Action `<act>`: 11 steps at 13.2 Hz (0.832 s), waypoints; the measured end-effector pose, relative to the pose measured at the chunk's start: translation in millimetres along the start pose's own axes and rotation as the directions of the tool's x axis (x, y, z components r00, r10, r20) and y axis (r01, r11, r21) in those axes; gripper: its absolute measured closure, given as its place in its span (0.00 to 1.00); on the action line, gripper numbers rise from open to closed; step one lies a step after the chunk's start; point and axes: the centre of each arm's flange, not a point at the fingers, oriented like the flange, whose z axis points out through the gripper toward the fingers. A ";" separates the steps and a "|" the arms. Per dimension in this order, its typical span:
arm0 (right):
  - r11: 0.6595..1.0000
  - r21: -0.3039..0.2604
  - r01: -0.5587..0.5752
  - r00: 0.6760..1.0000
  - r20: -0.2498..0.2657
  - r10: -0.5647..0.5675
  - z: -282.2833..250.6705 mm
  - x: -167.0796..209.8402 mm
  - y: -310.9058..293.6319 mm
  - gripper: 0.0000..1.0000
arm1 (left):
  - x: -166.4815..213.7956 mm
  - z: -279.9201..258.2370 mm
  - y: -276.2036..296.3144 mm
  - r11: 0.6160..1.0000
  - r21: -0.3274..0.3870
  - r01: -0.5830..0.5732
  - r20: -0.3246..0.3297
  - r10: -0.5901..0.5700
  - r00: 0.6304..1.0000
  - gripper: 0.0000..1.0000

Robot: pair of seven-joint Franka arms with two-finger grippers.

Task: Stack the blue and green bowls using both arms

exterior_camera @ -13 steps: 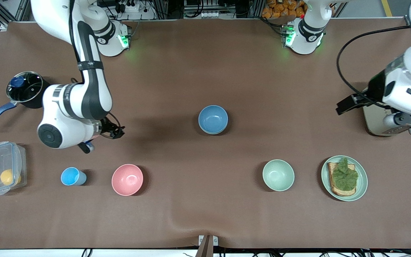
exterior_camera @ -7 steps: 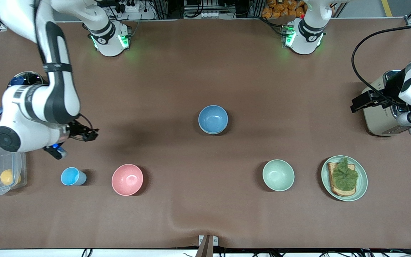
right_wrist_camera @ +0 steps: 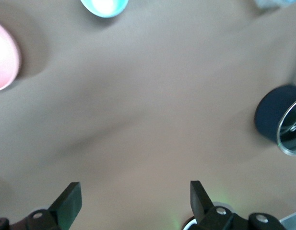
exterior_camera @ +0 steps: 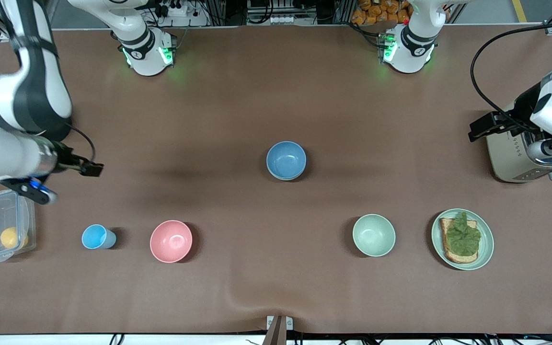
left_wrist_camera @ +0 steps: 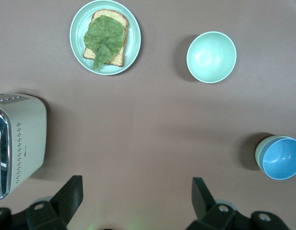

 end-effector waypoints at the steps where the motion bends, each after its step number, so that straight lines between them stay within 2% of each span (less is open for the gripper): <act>1: 0.998 0.013 0.067 0.997 -0.032 -0.067 -18.7 -7.0 11.8 0.00 | -0.8 -0.2 -0.2 1.000 0.001 0.000 0.000 0.000 1.000 0.00; 3: 0.979 0.031 0.199 0.976 -0.091 -0.196 -50.7 -20.1 36.4 0.00 | -1.2 0.0 -0.5 1.000 0.001 0.001 0.001 -0.001 1.000 0.00; 4: 0.972 0.036 0.231 0.967 -0.119 -0.226 -65.0 -27.1 47.3 0.00 | -1.4 0.3 -0.4 1.000 0.001 0.001 0.001 -0.001 1.000 0.00; 8: 0.958 0.070 0.277 0.943 -0.213 -0.257 -104.8 -58.8 47.0 0.00 | -2.6 0.4 -0.5 1.000 0.002 0.001 0.002 -0.001 1.000 0.00; 11: 0.951 0.099 0.292 0.930 -0.262 -0.259 -113.5 -62.8 38.4 0.00 | -7.7 -8.5 -1.2 1.000 0.001 0.001 -0.014 -0.001 1.000 0.00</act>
